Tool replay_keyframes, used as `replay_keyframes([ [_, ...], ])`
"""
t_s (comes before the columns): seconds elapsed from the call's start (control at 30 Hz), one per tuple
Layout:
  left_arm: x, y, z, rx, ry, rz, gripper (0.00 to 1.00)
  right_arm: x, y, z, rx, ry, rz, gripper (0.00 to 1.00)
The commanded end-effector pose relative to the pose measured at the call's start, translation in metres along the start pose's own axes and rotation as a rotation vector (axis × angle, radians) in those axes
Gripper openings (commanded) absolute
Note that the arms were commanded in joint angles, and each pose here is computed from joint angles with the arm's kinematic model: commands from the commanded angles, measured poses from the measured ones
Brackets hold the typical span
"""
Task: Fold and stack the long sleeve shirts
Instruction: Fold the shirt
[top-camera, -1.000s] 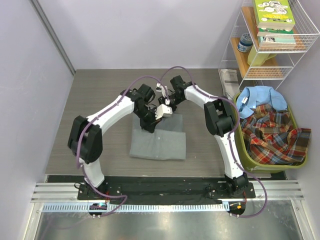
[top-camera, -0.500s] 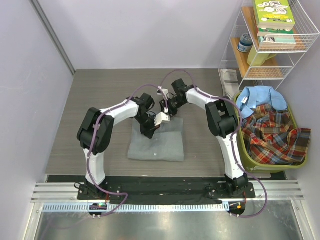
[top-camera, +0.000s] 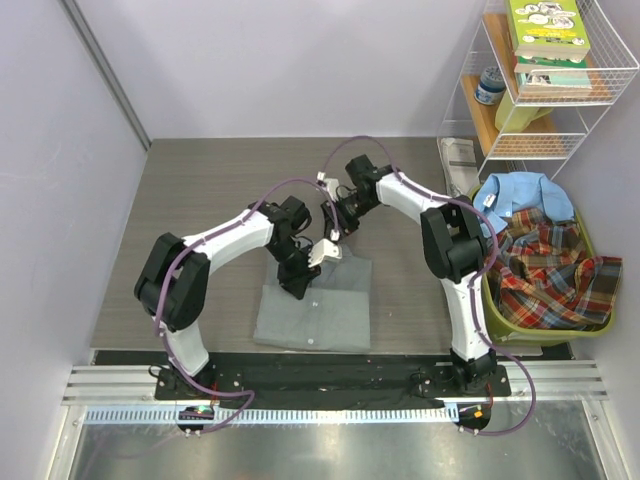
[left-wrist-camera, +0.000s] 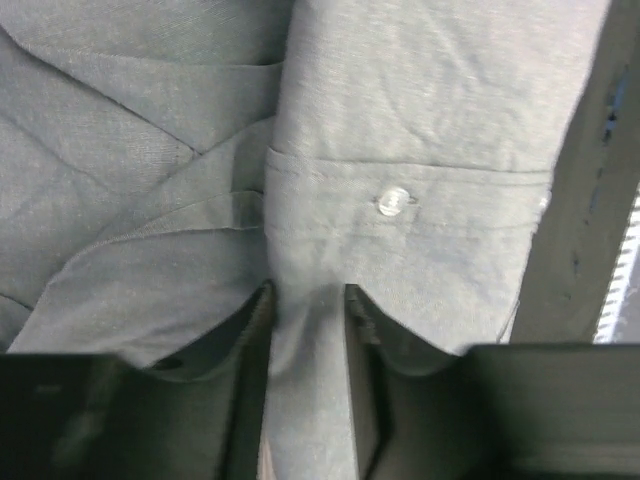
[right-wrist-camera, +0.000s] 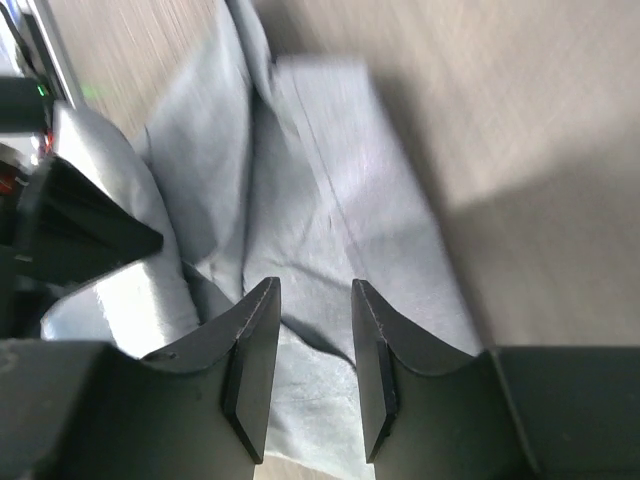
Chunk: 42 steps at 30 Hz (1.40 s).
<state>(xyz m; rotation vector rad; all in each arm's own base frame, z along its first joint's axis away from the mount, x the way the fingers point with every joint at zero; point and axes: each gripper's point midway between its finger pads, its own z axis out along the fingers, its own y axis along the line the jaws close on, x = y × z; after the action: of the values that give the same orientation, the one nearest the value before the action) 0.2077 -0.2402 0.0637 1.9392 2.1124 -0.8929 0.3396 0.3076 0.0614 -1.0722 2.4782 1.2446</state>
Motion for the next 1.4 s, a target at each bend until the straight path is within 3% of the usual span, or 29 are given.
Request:
replay_keyframes([
  [0.0, -0.017, -0.015, -0.014, 0.060, -0.051, 0.019, 0.42, -0.032, 0.009, -0.015, -0.014, -0.038, -0.077, 0.40],
  [0.2, -0.020, -0.010, -0.007, 0.089, -0.054, -0.010, 0.57, -0.017, 0.008, 0.005, -0.055, 0.031, -0.066, 0.40],
  [0.43, -0.022, 0.010, 0.001, 0.007, -0.070, -0.018, 0.62, -0.006, -0.003, 0.021, -0.057, 0.074, -0.070, 0.38],
  [0.73, -0.003, 0.020, 0.021, -0.001, 0.020, 0.020, 0.63, 0.007, -0.026, 0.034, -0.009, 0.114, -0.062, 0.37],
  [0.83, 0.000, 0.016, 0.025, 0.021, 0.031, 0.018, 0.56, 0.010, -0.028, 0.035, -0.006, 0.120, -0.055, 0.36],
  [0.93, 0.000, 0.009, 0.023, 0.042, 0.035, 0.017, 0.44, 0.011, -0.028, 0.035, -0.003, 0.122, -0.056, 0.36],
  [1.17, -0.015, -0.002, -0.001, 0.023, 0.017, 0.016, 0.00, 0.014, -0.028, 0.034, -0.005, 0.128, -0.059, 0.36],
  [1.37, -0.019, 0.001, -0.023, 0.005, 0.038, 0.008, 0.00, 0.014, -0.025, 0.033, -0.016, 0.126, -0.072, 0.36],
])
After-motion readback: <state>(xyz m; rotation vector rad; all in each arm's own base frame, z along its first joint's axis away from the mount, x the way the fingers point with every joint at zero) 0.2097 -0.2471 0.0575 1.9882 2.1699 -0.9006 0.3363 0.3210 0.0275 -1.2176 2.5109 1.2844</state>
